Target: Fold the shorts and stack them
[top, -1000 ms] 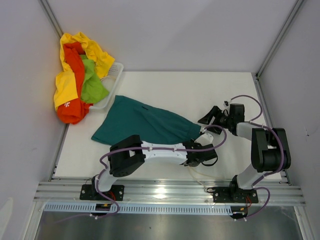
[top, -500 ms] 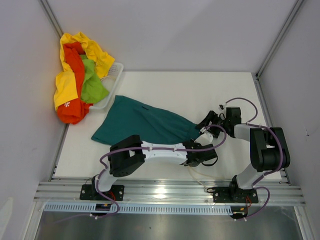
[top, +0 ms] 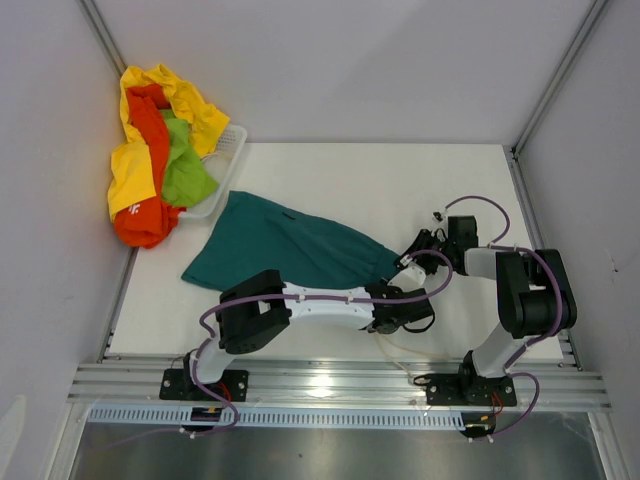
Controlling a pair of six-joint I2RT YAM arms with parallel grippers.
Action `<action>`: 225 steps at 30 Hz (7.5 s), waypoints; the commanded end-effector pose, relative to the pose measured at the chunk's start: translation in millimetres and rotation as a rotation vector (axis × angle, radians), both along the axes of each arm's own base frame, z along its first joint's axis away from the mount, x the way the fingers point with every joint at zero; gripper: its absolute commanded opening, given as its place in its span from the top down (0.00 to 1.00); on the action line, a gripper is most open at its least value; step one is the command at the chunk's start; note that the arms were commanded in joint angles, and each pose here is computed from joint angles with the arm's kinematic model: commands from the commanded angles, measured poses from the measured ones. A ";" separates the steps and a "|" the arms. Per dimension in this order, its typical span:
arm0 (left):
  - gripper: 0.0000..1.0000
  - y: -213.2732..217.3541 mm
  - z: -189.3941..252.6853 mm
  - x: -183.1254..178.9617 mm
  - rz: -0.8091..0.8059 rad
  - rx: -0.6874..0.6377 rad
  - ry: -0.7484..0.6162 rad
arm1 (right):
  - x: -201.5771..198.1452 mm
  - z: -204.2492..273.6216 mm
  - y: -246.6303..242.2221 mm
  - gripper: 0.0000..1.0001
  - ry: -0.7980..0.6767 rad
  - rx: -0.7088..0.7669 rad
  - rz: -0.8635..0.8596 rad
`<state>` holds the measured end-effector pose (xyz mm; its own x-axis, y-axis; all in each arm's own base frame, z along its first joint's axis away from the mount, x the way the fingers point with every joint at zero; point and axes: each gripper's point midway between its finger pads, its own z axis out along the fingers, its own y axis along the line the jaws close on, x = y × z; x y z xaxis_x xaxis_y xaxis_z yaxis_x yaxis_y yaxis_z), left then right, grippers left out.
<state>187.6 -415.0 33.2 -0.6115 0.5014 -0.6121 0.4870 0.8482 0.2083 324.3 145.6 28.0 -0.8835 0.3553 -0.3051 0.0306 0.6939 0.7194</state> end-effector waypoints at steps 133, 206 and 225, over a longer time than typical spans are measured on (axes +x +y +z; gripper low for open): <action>1.00 -18.5 56.5 88.9 0.056 -0.176 -0.019 | 4.0 71.9 43.7 0.13 -0.051 0.173 -0.250; 0.69 72.8 -6.9 94.7 0.158 -0.282 0.147 | -8.7 2.9 68.7 0.25 -0.013 0.176 0.054; 0.70 59.9 -1.9 97.5 0.183 -0.374 0.169 | -15.7 0.1 69.6 0.73 0.010 0.122 -0.039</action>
